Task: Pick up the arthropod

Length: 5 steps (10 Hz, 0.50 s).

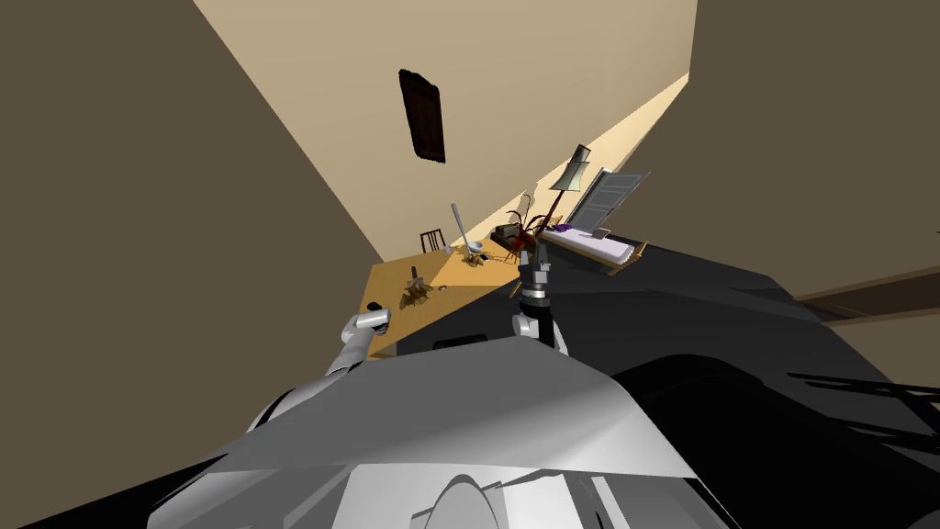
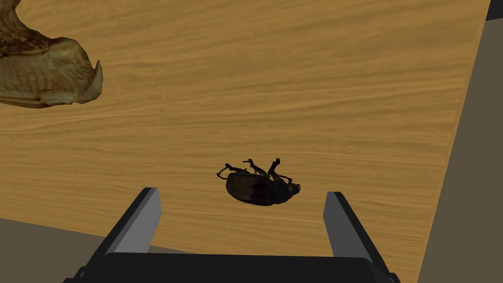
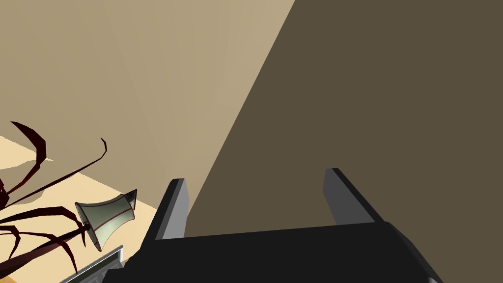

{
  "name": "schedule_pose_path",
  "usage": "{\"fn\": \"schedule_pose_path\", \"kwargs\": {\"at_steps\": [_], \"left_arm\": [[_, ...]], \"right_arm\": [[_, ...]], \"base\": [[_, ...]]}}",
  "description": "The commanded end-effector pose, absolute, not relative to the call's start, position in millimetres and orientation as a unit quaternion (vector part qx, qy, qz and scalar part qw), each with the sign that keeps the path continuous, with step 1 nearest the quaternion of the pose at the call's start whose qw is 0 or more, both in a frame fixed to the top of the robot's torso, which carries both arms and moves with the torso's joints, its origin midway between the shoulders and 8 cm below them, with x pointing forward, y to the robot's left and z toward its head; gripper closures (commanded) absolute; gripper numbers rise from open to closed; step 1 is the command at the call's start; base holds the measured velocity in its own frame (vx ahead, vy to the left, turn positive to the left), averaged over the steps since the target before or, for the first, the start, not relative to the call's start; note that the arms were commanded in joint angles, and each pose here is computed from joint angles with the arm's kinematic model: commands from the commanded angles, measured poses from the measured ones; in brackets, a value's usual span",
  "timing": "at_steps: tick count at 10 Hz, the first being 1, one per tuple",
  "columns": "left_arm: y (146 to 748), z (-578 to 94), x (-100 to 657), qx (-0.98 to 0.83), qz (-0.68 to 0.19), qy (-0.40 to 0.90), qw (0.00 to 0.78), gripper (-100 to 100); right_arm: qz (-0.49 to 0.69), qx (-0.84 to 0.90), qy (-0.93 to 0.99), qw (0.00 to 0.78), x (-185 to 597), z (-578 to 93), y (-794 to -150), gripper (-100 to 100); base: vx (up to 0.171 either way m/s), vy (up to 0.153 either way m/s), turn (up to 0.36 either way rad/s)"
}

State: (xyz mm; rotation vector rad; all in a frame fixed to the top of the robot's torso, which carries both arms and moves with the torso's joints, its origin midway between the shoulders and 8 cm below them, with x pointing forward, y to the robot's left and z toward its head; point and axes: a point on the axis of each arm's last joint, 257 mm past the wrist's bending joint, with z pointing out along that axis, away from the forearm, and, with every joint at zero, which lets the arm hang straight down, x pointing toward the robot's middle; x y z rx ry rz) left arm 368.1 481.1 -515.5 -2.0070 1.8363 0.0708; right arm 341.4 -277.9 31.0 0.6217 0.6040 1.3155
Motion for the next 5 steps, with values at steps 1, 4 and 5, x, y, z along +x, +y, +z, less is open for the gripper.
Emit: {"fn": "schedule_pose_path", "kwargs": {"at_steps": [1,4,5], "left_arm": [[480,-524,362,-0.721,0.025,0.661,0.209,-100],[478,-535,355,-0.72,0.025,0.662,0.209,-100],[477,-533,356,-0.72,0.026,0.662,0.208,-100]], "right_arm": [[0.592,0.28,0.272,0.705,341,31,-278,0],[0.592,0.28,0.272,0.705,341,31,-278,0],[0.592,0.28,0.272,0.706,341,31,-278,0]], "base": [[0.037,0.019,0.015],[0.053,0.023,0.008],[0.02,0.011,0.001]]}}
